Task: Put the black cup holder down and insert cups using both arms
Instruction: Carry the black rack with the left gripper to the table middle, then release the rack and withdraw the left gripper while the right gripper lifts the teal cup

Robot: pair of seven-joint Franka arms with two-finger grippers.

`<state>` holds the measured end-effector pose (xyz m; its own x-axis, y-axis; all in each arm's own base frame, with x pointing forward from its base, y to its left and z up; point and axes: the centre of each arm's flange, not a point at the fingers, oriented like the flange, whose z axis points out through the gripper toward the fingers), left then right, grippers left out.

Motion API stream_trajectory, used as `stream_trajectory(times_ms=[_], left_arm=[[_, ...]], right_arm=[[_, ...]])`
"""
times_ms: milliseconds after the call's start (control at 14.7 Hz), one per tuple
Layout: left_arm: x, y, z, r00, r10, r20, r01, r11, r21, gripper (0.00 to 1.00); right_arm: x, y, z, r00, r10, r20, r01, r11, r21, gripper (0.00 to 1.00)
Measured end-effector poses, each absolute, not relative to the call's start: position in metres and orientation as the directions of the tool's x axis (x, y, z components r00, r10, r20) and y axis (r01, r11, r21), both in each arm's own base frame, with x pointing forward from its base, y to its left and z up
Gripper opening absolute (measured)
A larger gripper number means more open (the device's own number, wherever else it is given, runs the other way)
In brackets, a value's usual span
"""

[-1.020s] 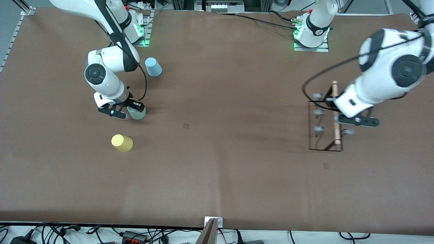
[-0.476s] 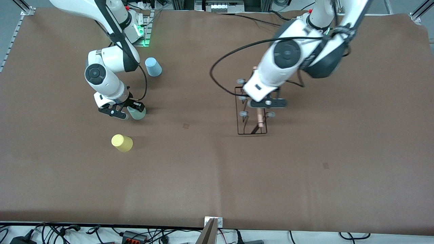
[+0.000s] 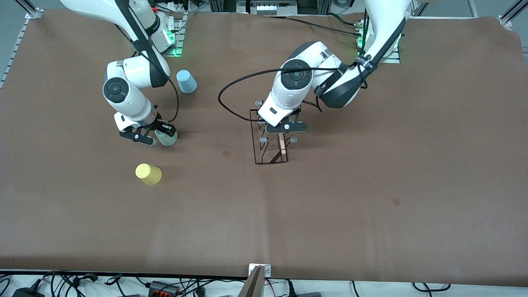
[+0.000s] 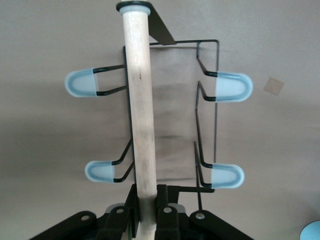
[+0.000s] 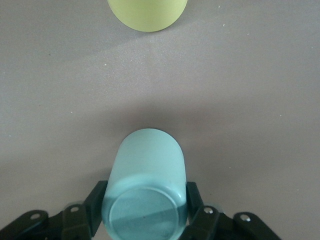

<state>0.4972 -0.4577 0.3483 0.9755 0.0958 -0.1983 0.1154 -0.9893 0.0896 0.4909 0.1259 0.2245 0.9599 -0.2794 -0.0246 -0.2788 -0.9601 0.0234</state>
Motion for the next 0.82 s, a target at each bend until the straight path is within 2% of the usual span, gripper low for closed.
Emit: stream_trajectory(times_ms=[816], left_arm=[[0.488, -0.473, 0.327, 0.985, 0.042, -0.165, 0.052, -0.997, 0.059, 0.16]], right_arm=[[0.491, 0.126, 0.227, 0.96, -0.279, -0.02, -0.279, -0.96, 0.021, 0.68]])
